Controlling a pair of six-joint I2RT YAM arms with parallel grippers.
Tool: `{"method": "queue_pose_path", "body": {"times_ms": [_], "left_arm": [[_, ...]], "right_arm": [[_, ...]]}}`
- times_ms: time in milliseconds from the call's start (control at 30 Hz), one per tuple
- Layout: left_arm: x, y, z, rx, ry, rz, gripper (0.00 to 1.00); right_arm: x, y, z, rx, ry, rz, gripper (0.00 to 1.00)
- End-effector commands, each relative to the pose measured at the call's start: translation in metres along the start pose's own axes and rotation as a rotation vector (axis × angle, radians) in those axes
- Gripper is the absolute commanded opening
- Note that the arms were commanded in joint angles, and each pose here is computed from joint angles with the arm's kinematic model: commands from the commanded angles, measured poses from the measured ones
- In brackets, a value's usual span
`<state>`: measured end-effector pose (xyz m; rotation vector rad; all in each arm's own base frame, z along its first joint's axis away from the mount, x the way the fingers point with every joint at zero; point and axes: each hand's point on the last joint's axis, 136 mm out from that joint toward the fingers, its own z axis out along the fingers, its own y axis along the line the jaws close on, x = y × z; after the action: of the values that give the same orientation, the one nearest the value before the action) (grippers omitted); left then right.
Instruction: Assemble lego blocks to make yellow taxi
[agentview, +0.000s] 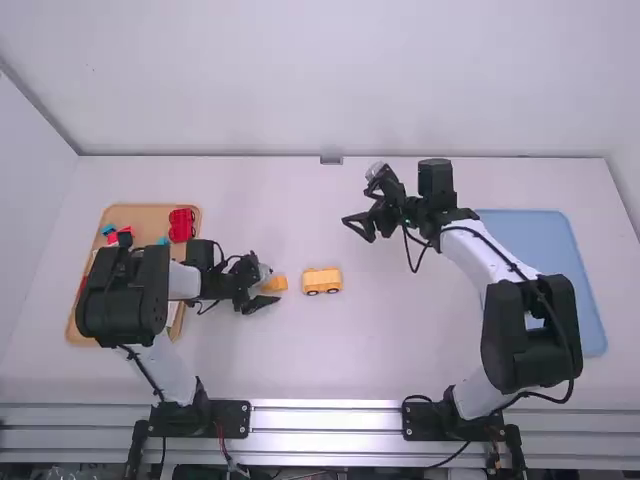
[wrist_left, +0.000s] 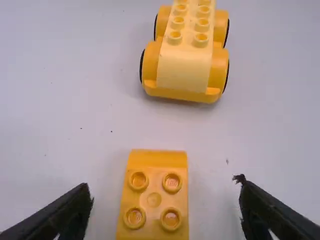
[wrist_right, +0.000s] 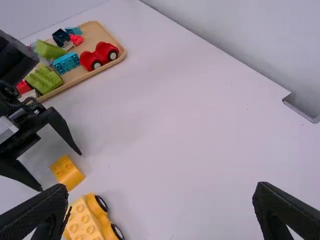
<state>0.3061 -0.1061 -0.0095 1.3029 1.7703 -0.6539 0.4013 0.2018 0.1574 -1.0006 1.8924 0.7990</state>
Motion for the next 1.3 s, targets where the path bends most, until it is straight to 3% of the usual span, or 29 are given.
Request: {"method": "queue_pose_path", "body": {"times_ms": [0, 233, 300, 533, 667, 833, 1000, 1267], "left_arm": [[-0.006, -0.006, -0.001, 0.014, -0.034, -0.011, 0.72], [0.004, -0.002, 0.001, 0.008, -0.008, -0.030, 0.67], [0.006, 0.000, 0.003, 0.014, -0.007, -0.038, 0.58], [0.005, 0.000, 0.002, 0.029, -0.024, -0.029, 0.56], [0.011, 0.004, -0.004, 0.004, -0.020, -0.042, 0.46], [0.014, -0.002, -0.005, 0.005, -0.028, -0.038, 0.44], [0.007, -0.005, -0.003, 0.015, -0.059, -0.015, 0.50], [0.010, 0.000, -0.004, -0.002, -0.043, -0.016, 0.43]], "right_arm": [[-0.014, 0.002, -0.003, 0.001, -0.021, -0.032, 0.99], [-0.012, 0.004, -0.003, -0.007, -0.012, -0.021, 0.98], [-0.011, 0.004, -0.003, -0.008, -0.009, -0.017, 0.98], [-0.011, 0.004, -0.003, -0.008, -0.008, -0.016, 0.99], [-0.011, 0.004, -0.003, -0.008, -0.009, -0.018, 0.99], [-0.011, 0.004, -0.003, -0.008, -0.009, -0.017, 0.99], [-0.011, 0.004, -0.003, -0.008, -0.009, -0.018, 0.98], [-0.010, 0.005, -0.003, -0.010, -0.006, -0.013, 0.99]]}}
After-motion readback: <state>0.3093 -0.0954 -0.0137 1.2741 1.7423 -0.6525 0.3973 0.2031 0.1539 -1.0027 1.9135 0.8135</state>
